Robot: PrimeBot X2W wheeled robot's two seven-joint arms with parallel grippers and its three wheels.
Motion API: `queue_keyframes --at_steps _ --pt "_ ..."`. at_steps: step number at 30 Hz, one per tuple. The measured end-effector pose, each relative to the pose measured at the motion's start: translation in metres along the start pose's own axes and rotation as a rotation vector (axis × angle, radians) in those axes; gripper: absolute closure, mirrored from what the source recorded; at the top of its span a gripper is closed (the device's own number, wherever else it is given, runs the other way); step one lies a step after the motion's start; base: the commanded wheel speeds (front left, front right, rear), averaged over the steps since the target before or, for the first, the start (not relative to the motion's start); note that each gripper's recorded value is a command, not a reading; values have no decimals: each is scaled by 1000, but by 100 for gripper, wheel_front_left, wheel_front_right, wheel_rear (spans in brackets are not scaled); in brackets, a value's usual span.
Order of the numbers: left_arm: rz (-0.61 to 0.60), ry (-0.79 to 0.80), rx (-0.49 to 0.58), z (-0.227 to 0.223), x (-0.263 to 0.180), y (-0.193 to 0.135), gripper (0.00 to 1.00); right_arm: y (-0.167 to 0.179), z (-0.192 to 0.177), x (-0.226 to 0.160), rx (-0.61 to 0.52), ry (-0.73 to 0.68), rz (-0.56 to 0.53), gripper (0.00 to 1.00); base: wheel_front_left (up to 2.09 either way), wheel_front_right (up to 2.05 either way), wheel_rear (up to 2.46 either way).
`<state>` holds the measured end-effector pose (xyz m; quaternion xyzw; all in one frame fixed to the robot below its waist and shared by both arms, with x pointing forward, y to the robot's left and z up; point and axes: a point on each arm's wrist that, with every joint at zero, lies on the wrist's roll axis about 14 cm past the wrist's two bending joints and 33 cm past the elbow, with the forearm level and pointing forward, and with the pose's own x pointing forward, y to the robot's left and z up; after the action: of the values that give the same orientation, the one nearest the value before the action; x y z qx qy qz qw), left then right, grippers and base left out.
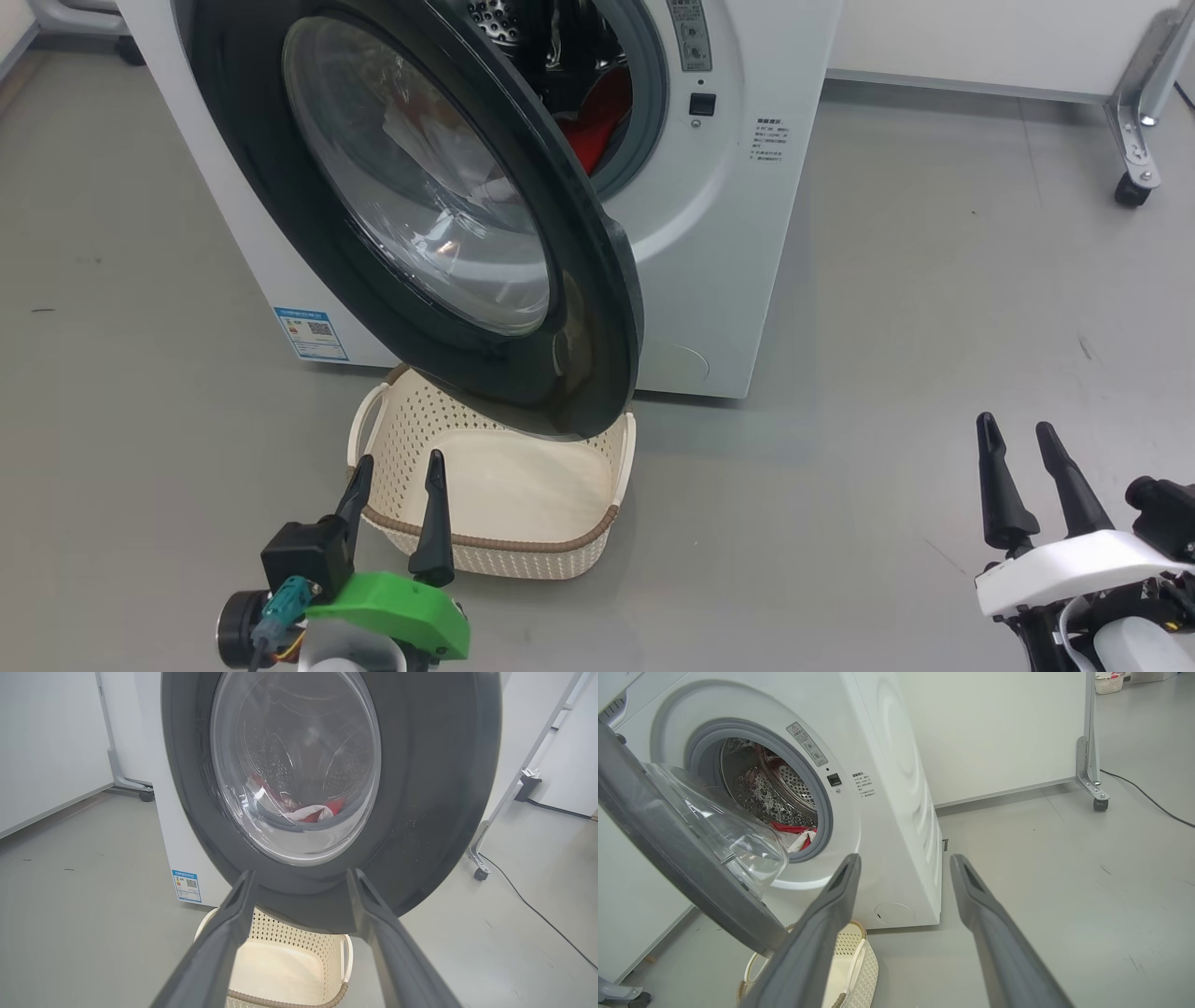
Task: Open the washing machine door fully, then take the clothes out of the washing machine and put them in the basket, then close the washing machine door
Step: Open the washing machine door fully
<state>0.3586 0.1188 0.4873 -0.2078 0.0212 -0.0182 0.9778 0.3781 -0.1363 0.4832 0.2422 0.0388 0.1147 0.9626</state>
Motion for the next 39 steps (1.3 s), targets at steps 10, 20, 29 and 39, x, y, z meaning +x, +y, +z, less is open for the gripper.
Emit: queue_keyframes --at_steps 10,20,29,39 --pt "-2 -1 0 0 1 -1 0 3 2 0 16 -17 -1 0 0 0 0" --pt "-4 -3 -1 1 1 -1 0 0 2 -2 15 -17 -11 0 0 0 0" --pt "-2 -2 -1 1 1 0 0 1 2 -1 21 -22 -12 0 0 0 0" --pt "-2 0 0 0 1 0 0 3 3 0 7 -24 -2 0 0 0 0"
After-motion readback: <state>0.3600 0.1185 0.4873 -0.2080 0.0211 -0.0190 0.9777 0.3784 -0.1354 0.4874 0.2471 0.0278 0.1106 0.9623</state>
